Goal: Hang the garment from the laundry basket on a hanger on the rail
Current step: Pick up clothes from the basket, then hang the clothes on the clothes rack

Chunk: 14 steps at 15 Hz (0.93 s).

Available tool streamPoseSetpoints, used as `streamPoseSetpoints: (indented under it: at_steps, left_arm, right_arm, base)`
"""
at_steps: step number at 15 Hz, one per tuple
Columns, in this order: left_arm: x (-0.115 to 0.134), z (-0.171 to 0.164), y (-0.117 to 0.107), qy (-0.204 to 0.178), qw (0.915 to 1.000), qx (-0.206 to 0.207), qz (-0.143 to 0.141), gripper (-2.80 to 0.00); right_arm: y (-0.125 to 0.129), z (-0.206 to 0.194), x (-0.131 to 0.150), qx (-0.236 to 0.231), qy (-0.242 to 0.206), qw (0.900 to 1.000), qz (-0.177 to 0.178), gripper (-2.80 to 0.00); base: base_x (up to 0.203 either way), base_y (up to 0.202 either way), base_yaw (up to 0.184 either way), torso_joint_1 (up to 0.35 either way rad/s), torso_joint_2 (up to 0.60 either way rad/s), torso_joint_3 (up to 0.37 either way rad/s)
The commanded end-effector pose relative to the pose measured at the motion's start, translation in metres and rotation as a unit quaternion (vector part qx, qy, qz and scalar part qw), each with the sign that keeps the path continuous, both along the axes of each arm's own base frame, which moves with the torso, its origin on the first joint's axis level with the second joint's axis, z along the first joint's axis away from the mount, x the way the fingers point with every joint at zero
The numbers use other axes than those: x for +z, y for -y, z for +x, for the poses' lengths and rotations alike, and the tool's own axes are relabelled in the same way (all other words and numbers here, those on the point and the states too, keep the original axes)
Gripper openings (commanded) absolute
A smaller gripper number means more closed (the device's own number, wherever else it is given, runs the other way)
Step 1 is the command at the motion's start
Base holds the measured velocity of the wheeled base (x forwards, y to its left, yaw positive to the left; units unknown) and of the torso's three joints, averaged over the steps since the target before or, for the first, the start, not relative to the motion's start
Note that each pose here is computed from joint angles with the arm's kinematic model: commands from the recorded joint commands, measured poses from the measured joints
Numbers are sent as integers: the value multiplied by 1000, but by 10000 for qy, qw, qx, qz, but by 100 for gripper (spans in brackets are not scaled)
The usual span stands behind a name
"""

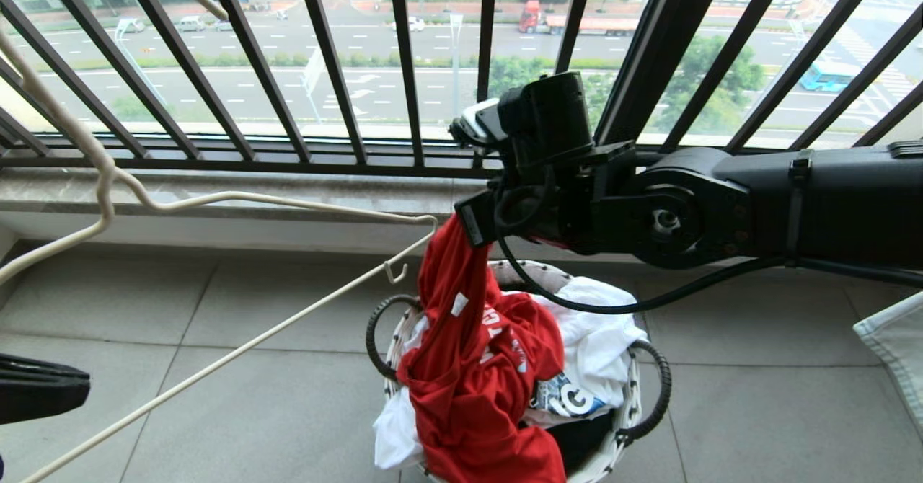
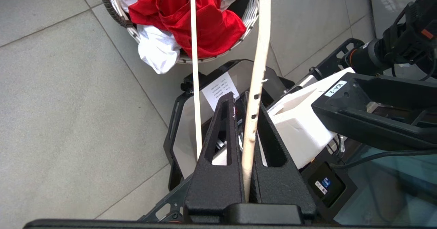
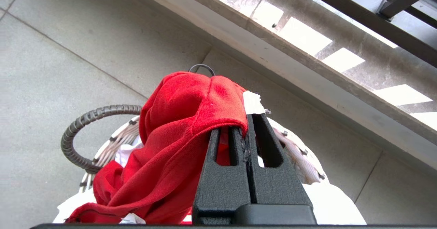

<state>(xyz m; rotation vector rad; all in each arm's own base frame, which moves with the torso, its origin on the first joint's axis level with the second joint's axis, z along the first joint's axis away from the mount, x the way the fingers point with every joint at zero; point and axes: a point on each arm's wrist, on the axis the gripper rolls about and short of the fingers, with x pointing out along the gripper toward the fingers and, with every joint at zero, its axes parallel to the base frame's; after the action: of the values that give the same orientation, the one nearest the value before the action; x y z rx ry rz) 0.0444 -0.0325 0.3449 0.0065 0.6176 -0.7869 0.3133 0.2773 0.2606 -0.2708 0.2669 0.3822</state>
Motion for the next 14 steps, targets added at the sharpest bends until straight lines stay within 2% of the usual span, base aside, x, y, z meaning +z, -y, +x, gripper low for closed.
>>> streamPoseSetpoints:
  at_steps: [1, 5, 7, 11, 14]
  left_arm:
    - [-2, -5, 0, -7, 9997, -246, 6, -280]
    - [-14, 7, 9, -259, 9986, -373, 260, -280]
    - [-19, 12, 12, -265, 9978, -439, 410, -280]
    - [-28, 26, 20, -197, 9982, -417, 389, -280]
    - [-37, 40, 28, -291, 9978, -286, 532, -280]
  right_arm:
    - [2, -2, 10, -61, -116, 9998, 134, -280]
    - [3, -4, 13, -51, -155, 9998, 132, -280]
    - [5, -4, 14, -61, -146, 9998, 138, -280]
    - [7, -8, 15, -74, -247, 9996, 123, -280]
    - [7, -8, 16, -99, -274, 9994, 208, -280]
  base:
    - [0, 0, 0, 0, 0, 0]
    - [0, 0, 0, 0, 0, 0]
    - [0, 0, 0, 0, 0, 0]
    - [0, 0, 0, 0, 0, 0]
    - [0, 0, 0, 0, 0, 0]
